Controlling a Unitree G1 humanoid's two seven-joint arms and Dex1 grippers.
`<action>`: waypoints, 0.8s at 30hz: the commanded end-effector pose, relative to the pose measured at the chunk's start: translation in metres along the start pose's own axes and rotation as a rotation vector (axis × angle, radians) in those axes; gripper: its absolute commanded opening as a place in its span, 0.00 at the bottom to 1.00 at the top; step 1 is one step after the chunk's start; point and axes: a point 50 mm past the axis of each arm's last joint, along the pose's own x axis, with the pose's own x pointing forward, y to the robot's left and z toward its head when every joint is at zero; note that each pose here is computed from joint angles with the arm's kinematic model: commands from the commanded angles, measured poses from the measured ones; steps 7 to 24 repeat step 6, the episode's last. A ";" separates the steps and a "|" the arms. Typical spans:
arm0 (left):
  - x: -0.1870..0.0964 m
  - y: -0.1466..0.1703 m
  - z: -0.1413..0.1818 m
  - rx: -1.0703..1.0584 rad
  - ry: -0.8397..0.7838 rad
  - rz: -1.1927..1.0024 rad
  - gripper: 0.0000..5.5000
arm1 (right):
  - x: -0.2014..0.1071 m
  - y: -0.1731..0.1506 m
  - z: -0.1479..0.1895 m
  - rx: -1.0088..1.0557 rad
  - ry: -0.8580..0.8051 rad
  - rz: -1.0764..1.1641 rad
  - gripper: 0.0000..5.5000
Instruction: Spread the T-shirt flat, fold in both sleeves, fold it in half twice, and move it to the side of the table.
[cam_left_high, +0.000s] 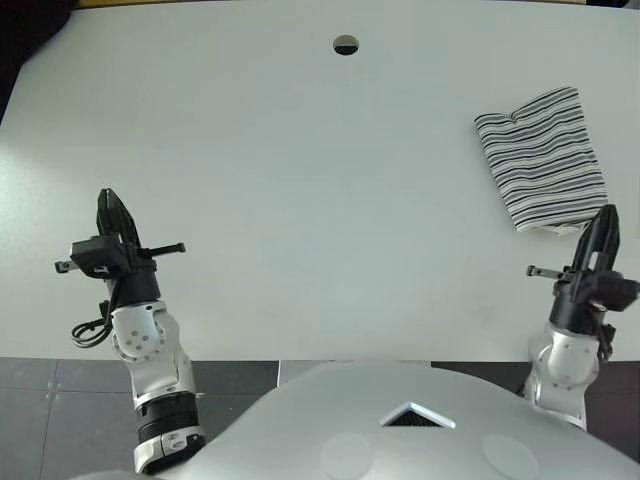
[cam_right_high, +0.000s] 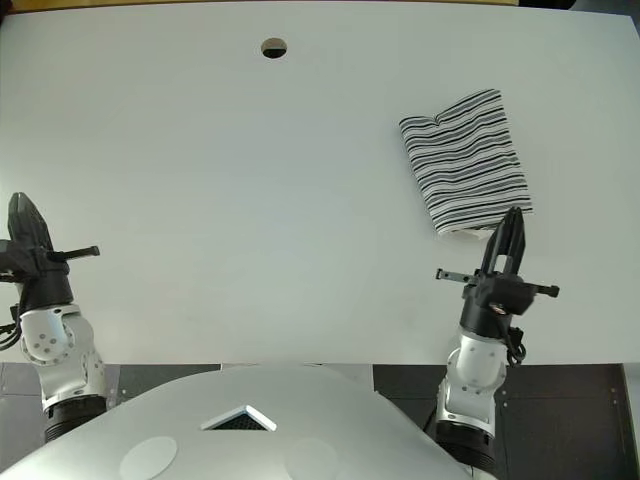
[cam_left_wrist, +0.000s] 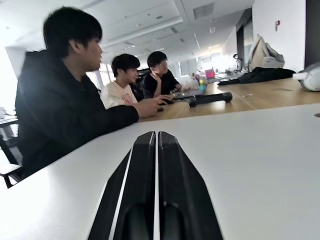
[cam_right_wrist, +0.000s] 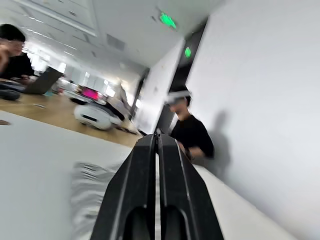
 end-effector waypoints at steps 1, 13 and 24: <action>0.008 0.001 -0.006 0.015 0.020 -0.025 0.02 | 0.005 0.006 -0.005 0.024 0.007 -0.008 0.02; 0.014 -0.006 -0.007 0.018 0.025 -0.084 0.02 | 0.007 0.000 -0.006 0.012 0.006 -0.077 0.02; 0.014 -0.006 -0.007 0.018 0.025 -0.084 0.02 | 0.007 0.000 -0.006 0.012 0.006 -0.077 0.02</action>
